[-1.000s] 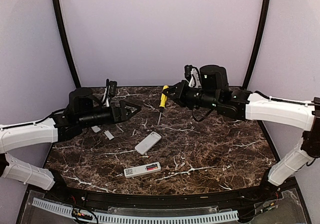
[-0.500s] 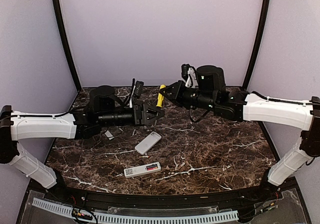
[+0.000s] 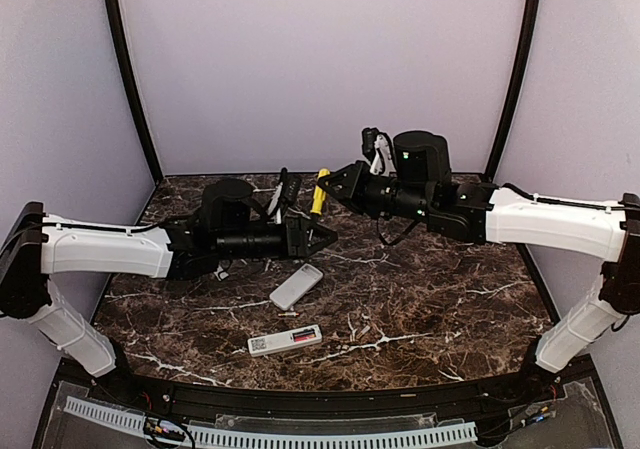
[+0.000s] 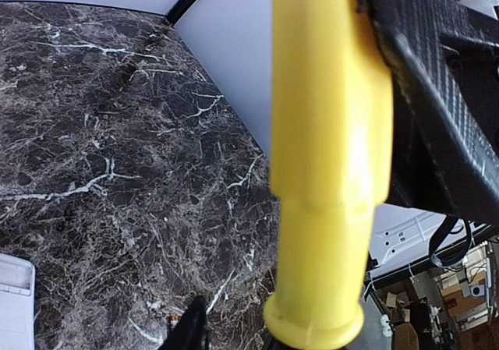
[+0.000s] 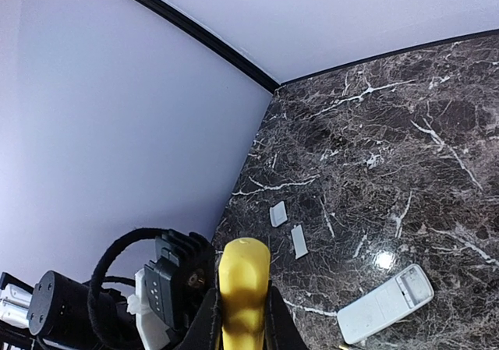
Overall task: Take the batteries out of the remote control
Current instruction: Pass from the right arm to the left
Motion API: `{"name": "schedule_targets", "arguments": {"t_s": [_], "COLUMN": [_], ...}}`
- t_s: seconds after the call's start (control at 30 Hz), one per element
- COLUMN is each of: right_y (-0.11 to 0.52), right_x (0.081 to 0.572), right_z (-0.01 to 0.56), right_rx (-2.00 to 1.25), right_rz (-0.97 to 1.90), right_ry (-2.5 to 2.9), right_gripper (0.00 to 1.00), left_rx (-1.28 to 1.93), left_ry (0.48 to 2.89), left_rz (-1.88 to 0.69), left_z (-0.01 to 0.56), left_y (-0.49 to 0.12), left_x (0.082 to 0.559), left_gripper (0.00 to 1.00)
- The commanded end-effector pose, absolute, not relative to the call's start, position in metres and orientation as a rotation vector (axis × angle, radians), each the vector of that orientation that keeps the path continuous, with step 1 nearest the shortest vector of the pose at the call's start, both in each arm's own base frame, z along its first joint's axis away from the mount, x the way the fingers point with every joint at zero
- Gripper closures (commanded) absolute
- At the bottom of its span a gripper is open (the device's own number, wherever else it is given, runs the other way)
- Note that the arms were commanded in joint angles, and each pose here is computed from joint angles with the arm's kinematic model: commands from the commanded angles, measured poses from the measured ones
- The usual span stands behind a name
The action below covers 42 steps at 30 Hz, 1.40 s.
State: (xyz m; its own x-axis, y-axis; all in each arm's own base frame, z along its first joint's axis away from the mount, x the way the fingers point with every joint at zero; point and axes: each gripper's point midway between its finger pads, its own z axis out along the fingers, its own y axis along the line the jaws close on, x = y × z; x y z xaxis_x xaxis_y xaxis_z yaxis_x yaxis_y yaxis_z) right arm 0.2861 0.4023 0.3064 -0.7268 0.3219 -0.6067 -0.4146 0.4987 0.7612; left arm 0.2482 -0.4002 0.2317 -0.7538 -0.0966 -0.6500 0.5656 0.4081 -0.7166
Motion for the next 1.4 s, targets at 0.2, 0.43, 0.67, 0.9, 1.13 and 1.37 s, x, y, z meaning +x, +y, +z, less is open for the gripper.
{"name": "schedule_targets", "arguments": {"t_s": [0.2,0.43,0.67,0.9,1.13,1.37], "right_y": [0.405,0.406,0.407,0.404,0.394,0.372], "right_x": [0.280,0.283,0.289,0.300,0.308,0.318], "right_z": [0.318,0.313,0.311,0.310,0.314,0.320], "right_rx": [-0.078,-0.067,-0.066,-0.093,-0.116,-0.123], "right_rz": [1.338,1.331,1.332,1.316,1.273,1.206], "right_ry": [1.975,1.986,1.984,1.982,1.959,1.941], "right_gripper": [1.00,1.00,0.60,0.18,0.08,0.04], "left_rx": [0.405,0.442,0.455,0.495,0.483,0.488], "left_ry": [2.046,2.031,2.017,2.029,2.072,2.126], "left_rz": [-1.319,-1.281,-1.275,-1.272,-1.262,-1.218], "left_z": [0.231,0.236,0.239,0.237,0.229,0.223], "left_y": [-0.406,-0.403,-0.398,-0.387,-0.362,-0.326], "left_x": [0.256,0.256,0.252,0.243,0.243,0.247], "left_gripper": [0.99,1.00,1.00,1.00,1.00,1.00]}}
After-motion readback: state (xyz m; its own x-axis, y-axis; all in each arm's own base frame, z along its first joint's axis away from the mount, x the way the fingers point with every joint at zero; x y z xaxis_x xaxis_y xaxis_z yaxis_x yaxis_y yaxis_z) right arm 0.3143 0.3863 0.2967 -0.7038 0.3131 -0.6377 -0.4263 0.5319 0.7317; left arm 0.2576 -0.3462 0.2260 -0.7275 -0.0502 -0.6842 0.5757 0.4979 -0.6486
